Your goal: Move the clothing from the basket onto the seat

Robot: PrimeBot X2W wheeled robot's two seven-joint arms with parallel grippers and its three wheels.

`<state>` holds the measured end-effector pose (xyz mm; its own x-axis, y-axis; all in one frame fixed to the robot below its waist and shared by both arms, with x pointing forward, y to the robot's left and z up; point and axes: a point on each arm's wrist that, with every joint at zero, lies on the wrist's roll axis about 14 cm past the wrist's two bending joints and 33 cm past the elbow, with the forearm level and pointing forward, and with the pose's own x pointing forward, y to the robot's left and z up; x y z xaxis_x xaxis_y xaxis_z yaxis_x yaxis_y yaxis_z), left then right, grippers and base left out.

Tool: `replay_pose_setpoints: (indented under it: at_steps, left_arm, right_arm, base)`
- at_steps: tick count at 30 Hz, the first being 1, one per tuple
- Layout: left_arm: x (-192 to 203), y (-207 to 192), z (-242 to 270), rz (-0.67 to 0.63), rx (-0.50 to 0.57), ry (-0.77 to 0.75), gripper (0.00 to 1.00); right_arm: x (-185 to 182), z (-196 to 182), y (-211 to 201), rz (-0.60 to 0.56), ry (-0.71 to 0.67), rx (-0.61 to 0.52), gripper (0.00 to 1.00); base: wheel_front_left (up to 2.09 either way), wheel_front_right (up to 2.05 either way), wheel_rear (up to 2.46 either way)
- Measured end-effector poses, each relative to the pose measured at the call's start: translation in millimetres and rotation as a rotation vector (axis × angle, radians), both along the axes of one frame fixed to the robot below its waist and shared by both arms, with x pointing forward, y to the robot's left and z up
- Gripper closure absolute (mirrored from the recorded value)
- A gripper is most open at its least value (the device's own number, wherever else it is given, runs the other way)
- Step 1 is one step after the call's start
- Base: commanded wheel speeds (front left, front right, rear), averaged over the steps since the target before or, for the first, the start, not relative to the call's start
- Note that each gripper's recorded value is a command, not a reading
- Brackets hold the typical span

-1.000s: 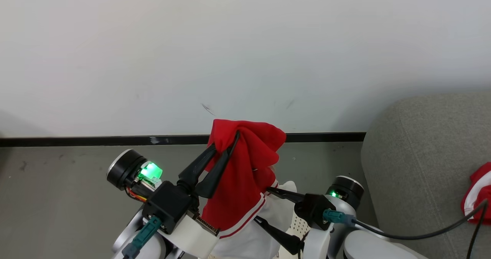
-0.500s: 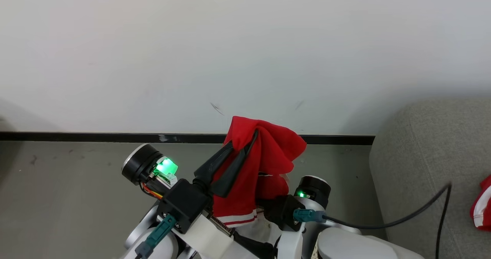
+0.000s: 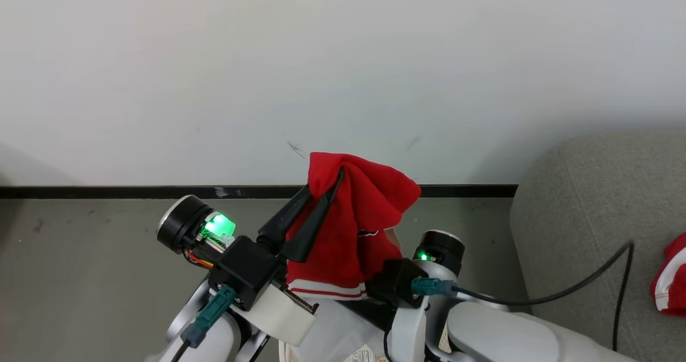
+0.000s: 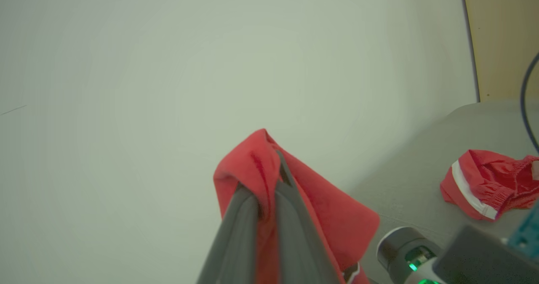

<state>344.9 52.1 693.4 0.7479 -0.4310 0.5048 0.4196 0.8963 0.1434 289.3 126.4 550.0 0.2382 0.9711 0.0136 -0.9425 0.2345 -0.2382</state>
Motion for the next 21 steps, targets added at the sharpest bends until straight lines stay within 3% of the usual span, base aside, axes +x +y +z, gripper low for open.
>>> replay_pose_setpoints:
  at_steps: [9, 10, 12, 13, 15, 16, 17, 18, 21]
  left_arm:
    - [19, 8, -34, 0.036, -0.02, 0.127, 1.0]
    - [20, 7, -39, 0.032, -0.023, 0.144, 0.96]
    - [23, 5, -45, 0.026, -0.022, 0.162, 0.8]
    - [24, 4, -47, 0.022, -0.023, 0.17, 0.67]
    - [26, 1, -53, 0.014, -0.027, 0.19, 0.56]
    - [26, -1, -57, 0.008, -0.03, 0.203, 0.38]
    - [27, -3, -60, 0.003, -0.028, 0.213, 0.09]
    - [28, -5, -61, -0.003, -0.029, 0.213, 0.0]
    - [29, -12, -63, -0.019, -0.04, 0.219, 0.0]
  right_arm:
    - [34, 37, -31, -0.131, -0.043, 0.107, 1.0]
    - [38, 42, -35, -0.146, -0.05, 0.12, 1.0]
    - [47, 51, -47, -0.185, -0.072, 0.139, 1.0]
    - [52, 55, -54, -0.207, -0.082, 0.145, 1.0]
    - [59, 61, -67, -0.249, -0.097, 0.161, 1.0]
    - [62, 62, -74, -0.271, -0.102, 0.167, 1.0]
    - [64, 63, -80, -0.292, -0.106, 0.169, 1.0]
    - [67, 64, -87, -0.316, -0.108, 0.179, 1.0]
    - [75, 73, -108, -0.382, -0.131, 0.205, 1.0]
  base:
    - [0.0, 0.0, 0.0]
    - [0.0, 0.0, 0.0]
    - [0.0, 0.0, 0.0]
    - [0.0, 0.0, 0.0]
    - [0.0, 0.0, 0.0]
    - [0.0, 0.0, 0.0]
    - [0.0, 0.0, 0.0]
    - [0.0, 0.0, 0.0]
    - [0.0, 0.0, 0.0]
